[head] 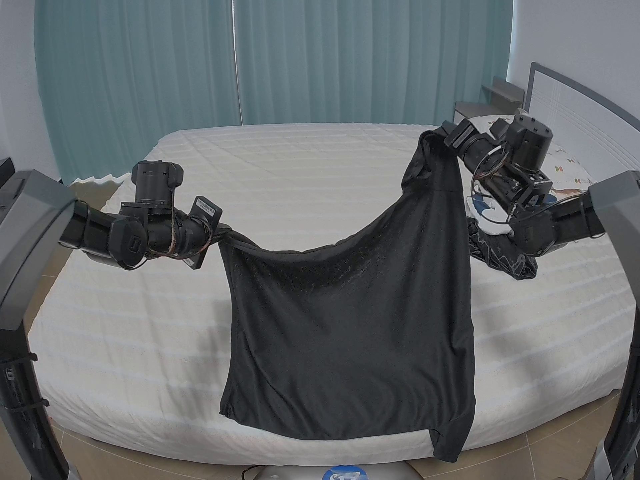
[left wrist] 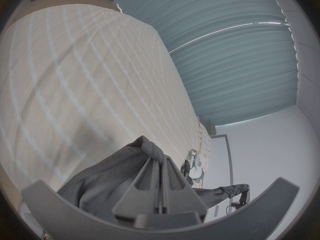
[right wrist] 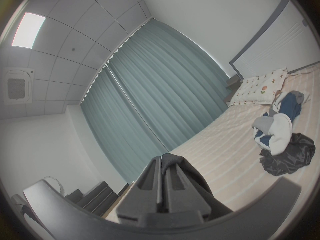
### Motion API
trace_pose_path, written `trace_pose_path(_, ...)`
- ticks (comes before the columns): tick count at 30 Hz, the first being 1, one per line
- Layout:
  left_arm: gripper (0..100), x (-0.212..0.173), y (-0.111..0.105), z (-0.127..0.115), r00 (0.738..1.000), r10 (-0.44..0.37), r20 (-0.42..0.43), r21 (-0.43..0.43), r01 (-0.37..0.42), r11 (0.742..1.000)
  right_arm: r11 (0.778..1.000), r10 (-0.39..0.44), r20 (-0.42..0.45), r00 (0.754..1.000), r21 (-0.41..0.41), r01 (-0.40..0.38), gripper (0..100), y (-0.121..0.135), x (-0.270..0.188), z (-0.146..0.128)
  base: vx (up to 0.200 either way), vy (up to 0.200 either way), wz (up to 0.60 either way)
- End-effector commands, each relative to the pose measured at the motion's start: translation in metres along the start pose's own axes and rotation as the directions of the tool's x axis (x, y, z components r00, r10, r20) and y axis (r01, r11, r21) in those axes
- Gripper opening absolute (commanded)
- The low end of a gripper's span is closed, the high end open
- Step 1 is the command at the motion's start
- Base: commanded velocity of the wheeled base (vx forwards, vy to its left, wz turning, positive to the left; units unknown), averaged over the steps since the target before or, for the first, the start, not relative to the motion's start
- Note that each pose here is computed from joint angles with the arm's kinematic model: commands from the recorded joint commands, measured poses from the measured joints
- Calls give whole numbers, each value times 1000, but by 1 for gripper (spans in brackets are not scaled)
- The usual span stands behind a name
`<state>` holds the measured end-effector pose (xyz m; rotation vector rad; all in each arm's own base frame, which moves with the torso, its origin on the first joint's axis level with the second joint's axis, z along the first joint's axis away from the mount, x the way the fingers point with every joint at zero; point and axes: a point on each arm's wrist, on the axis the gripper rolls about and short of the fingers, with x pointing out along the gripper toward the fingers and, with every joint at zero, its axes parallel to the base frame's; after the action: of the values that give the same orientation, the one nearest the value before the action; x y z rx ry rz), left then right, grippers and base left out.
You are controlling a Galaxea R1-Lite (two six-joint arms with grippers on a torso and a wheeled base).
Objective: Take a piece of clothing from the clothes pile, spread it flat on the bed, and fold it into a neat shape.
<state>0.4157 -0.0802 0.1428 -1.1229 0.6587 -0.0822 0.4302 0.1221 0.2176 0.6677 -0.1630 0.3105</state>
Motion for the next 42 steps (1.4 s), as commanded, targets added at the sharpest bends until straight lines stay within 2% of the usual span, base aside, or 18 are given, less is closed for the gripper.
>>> trace_pose_path(1, 100, 39, 26, 4, 998, 61, 11, -24, -60, 998, 998, -66, -61, 996, -8, 66, 0, -33, 14, -43, 0, 0, 0)
trace_pose_path(2, 100, 51, 26, 8, 998, 55, 34, -22, -54, 998, 997, -76, -72, 994, -8, 76, 100, -42, 19, -54, 0, 0, 0)
trace_pose_path(11, 100, 89, 33, 19, 997, 35, 75, -82, -29, 996, 987, -163, -166, 973, -30, 160, 100, -93, 29, -117, 0, 0, 0)
trace_pose_path(12, 100, 93, 38, 19, 994, 52, 91, -91, -44, 995, 963, -269, -215, 939, -87, 256, 100, -115, 24, -125, 0, 0, 0)
trace_pose_path(15, 100, 92, 43, 21, 993, 70, 97, -96, -60, 994, 908, -414, -280, 866, -189, 373, 100, -144, 18, -130, 0, 0, 0)
trace_pose_path(19, 100, 89, 50, 20, 992, 96, 80, -104, -88, 991, 885, -463, -297, 835, -210, 416, 100, -158, 11, -128, 0, 0, 0)
trace_pose_path(21, 100, 83, 52, 17, 991, 114, 68, -98, -107, 989, 855, -518, -354, 779, -241, 459, 100, -168, 0, -131, 0, 0, 0)
trace_pose_path(22, 100, 83, 52, 17, 991, 114, 68, -98, -107, 989, 855, -518, -354, 779, -241, 459, 100, -168, 0, -131, 0, 0, 0)
trace_pose_path(23, 100, 79, 55, 15, 990, 127, 60, -84, -122, 989, 839, -544, -377, 750, -260, 478, 100, -172, -5, -129, 0, 0, 0)
trace_pose_path(27, 100, 66, 62, 7, 988, 155, 18, -30, -155, 988, 826, -564, -393, 726, -259, 501, 100, -176, -16, -113, 0, 0, 0)
trace_pose_path(28, 100, 56, 66, 2, 986, 162, -27, -16, -163, 987, 826, -564, -422, 710, -258, 502, 100, -175, -27, -107, 0, 0, 0)
trace_pose_path(32, 100, 41, 74, -5, 980, 180, -84, -8, -181, 983, 832, -553, -430, 714, -235, 503, 100, -175, -35, -94, 0, 0, 0)
trace_pose_path(35, 100, 34, 80, -9, 976, 197, -97, 0, -198, 980, 834, -549, -391, 738, -203, 513, 100, -177, -33, -81, 0, 0, 0)
trace_pose_path(36, 100, 27, 86, -10, 975, 200, -94, -3, -201, 980, 860, -507, -308, 805, -110, 499, 100, -173, -26, -66, 0, 0, 0)
trace_pose_path(37, 100, 24, 90, -12, 975, 199, -98, -5, -201, 980, 876, -473, -258, 842, -42, 480, 100, -170, -22, -59, 0, 0, 0)
trace_pose_path(38, 100, 23, 91, -13, 975, 197, -99, -3, -199, 980, 881, -464, -244, 852, -24, 473, 100, -169, -21, -57, 0, 0, 0)
trace_pose_path(39, 100, 18, 98, -18, 975, 194, -107, -2, -195, 981, 896, -431, -193, 882, 28, 444, 100, -166, -18, -48, 0, 0, 0)
trace_pose_path(42, 100, 12, 106, -24, 977, 187, -105, -2, -188, 982, 876, -468, -224, 855, 6, 481, 100, -174, -26, -50, 0, 0, 0)
